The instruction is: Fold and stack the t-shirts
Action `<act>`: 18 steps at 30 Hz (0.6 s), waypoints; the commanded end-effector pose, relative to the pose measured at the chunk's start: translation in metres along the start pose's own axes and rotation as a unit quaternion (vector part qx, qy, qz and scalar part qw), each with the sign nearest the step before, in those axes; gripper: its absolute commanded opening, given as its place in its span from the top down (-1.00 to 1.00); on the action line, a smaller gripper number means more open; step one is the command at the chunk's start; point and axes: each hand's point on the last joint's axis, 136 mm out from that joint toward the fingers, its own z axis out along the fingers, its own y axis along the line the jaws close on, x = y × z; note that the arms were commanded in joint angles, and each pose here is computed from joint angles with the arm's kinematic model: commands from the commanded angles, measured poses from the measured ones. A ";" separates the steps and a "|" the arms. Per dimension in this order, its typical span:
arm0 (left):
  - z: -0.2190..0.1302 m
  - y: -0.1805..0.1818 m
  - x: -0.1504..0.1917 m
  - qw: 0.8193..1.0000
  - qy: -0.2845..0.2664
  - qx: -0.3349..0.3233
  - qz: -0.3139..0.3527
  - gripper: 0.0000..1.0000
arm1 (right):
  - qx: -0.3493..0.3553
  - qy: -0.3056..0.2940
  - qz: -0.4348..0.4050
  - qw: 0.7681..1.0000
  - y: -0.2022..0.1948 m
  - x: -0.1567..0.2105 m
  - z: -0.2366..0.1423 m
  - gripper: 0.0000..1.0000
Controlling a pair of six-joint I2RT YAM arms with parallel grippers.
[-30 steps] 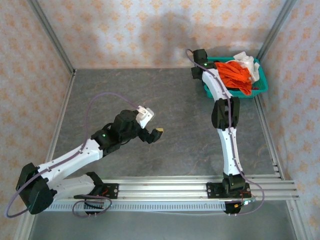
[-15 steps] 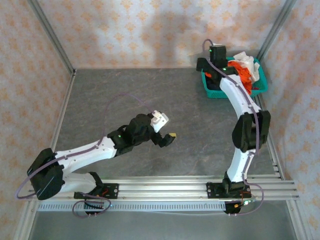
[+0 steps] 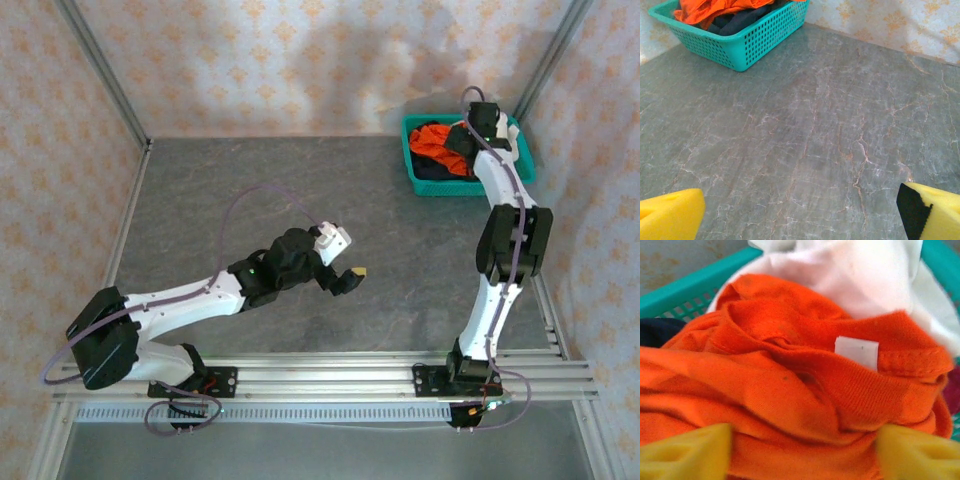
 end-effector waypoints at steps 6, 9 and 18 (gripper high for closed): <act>-0.008 0.001 -0.019 1.000 -0.021 -0.009 0.014 -1.00 | -0.046 -0.028 0.015 0.998 0.016 -0.035 -0.046 1.00; -0.009 0.003 -0.019 1.000 -0.022 -0.013 0.016 -1.00 | -0.080 -0.063 0.013 0.995 0.026 -0.053 -0.083 1.00; -0.021 0.001 -0.030 0.999 -0.038 -0.010 0.034 -1.00 | -0.200 -0.197 -0.014 0.960 0.070 -0.102 -0.233 1.00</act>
